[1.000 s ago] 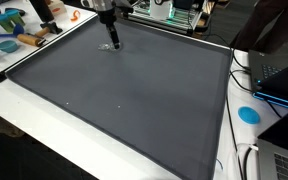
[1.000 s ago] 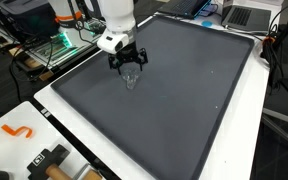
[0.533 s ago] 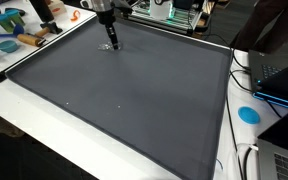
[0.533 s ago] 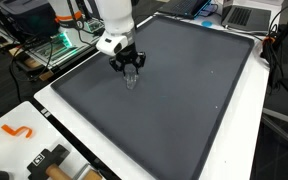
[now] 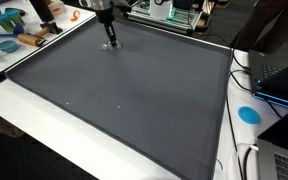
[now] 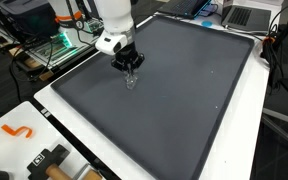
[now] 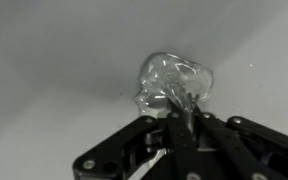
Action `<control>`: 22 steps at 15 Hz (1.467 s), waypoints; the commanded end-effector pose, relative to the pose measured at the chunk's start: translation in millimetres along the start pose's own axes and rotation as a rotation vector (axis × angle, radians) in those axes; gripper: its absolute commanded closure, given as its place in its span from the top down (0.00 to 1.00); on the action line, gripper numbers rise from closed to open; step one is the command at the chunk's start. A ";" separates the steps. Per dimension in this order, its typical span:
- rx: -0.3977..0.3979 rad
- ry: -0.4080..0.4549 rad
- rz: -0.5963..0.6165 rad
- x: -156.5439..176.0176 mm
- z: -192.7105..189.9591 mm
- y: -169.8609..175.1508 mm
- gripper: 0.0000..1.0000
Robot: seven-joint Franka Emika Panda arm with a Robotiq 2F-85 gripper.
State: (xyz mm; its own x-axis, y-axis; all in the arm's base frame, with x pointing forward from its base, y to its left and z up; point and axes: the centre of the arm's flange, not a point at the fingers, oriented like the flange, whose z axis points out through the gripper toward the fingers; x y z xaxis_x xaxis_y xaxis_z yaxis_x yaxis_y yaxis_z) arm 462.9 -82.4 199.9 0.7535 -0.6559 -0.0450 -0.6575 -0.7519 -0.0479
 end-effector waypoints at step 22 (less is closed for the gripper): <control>-0.012 -0.007 -0.029 0.0 -11.7 -2.5 1.00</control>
State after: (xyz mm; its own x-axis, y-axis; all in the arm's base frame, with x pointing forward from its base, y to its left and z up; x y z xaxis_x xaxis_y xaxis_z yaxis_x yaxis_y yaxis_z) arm 466.8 -81.8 201.8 0.7630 -0.6451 -0.0400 -0.6463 -0.7613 -0.0508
